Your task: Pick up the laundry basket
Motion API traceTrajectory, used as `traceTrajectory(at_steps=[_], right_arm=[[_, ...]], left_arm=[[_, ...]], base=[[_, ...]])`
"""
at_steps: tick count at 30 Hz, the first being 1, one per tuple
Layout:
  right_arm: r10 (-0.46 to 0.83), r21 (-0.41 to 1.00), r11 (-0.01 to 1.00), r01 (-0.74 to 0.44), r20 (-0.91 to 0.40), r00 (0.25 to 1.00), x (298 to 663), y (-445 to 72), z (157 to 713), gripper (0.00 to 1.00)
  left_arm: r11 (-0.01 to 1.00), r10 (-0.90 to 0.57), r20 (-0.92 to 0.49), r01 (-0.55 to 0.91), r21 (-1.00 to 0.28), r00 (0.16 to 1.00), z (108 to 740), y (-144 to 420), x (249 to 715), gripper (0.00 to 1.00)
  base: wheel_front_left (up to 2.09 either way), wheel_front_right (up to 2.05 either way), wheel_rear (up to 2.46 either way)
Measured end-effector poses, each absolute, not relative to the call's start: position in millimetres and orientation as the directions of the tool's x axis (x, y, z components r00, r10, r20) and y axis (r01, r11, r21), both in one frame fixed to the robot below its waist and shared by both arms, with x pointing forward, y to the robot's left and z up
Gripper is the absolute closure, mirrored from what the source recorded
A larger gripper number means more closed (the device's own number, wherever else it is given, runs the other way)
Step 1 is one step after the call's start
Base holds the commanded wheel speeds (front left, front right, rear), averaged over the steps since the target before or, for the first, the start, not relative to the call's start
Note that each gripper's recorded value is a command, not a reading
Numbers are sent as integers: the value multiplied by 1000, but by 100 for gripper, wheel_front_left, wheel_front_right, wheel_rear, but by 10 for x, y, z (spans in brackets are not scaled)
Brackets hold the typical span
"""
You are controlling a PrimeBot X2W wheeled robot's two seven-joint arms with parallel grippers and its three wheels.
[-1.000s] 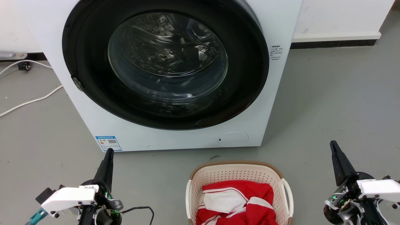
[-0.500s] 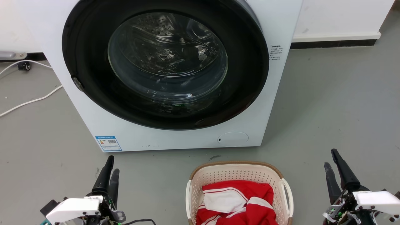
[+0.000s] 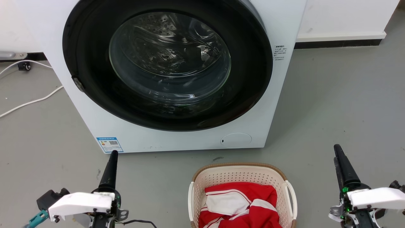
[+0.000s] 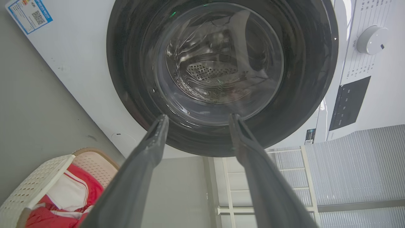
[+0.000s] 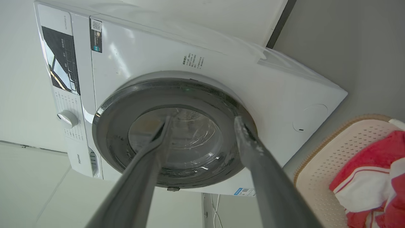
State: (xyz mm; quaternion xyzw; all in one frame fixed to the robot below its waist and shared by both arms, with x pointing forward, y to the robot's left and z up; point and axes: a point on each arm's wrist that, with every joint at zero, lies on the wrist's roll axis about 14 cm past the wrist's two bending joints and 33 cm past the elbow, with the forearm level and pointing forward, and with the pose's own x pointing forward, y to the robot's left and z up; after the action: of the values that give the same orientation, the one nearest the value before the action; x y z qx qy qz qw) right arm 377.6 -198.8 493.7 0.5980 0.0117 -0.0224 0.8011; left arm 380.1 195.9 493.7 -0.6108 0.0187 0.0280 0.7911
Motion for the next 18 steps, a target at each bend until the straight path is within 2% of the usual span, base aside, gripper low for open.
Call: traceTrajectory(at_steps=[10,18], right_arm=[[-1,856,516,3,-3,1000,3777,-1900,5068,0],[9,762,647,-20,19,1000,3766,-1856,5122,0]], left_arm=[[445,20,-62,-64,-893,998,5005,1871,3823,0],[565,26,-59,-63,-823,998,5029,1829,3825,0]], base=[[0,0,0],[0,0,0]])
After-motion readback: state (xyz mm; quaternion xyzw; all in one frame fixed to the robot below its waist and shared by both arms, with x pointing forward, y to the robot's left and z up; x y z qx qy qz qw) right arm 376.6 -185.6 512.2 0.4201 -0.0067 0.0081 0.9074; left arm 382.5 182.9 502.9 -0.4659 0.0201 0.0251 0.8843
